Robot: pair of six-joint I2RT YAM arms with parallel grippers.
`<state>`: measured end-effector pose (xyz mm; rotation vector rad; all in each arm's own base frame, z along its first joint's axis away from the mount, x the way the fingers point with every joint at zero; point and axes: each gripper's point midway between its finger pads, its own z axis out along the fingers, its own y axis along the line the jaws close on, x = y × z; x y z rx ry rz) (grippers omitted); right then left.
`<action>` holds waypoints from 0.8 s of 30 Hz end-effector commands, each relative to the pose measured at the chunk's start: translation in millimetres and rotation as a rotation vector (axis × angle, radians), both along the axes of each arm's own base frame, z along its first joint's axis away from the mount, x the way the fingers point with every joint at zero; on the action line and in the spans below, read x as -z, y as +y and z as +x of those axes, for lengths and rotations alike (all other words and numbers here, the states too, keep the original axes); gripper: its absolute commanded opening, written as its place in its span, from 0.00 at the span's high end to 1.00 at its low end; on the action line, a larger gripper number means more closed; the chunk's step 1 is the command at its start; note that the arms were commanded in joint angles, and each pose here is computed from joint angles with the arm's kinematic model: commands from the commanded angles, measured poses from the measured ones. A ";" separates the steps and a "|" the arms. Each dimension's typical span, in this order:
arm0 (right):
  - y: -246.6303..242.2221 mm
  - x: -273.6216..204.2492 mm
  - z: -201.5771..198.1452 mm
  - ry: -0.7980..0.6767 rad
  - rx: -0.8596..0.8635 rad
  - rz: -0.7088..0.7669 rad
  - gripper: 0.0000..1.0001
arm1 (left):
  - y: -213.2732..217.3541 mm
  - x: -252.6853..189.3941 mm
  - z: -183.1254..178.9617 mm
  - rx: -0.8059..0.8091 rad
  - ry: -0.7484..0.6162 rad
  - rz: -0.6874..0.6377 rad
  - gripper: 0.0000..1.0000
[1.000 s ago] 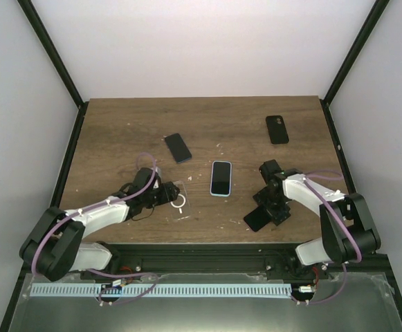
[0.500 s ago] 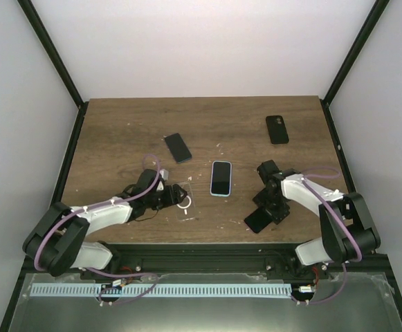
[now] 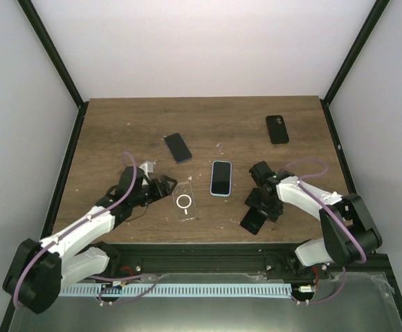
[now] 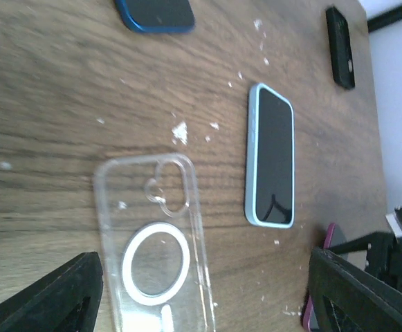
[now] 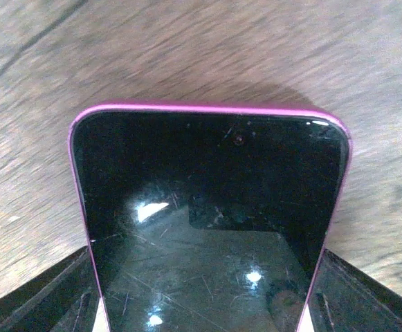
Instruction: Put the phone into the phone case
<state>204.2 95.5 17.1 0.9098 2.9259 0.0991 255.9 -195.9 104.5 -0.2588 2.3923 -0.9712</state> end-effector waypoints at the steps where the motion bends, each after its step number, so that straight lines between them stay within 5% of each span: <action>1: 31.8 -17.7 25.6 -0.105 -0.097 0.069 0.27 | 27.3 5.5 -4.4 -0.061 0.025 0.017 0.17; 24: 212.8 -88.7 77.1 -0.303 -0.517 0.228 0.27 | 59.6 31.5 -10.8 -0.101 0.192 -0.135 0.17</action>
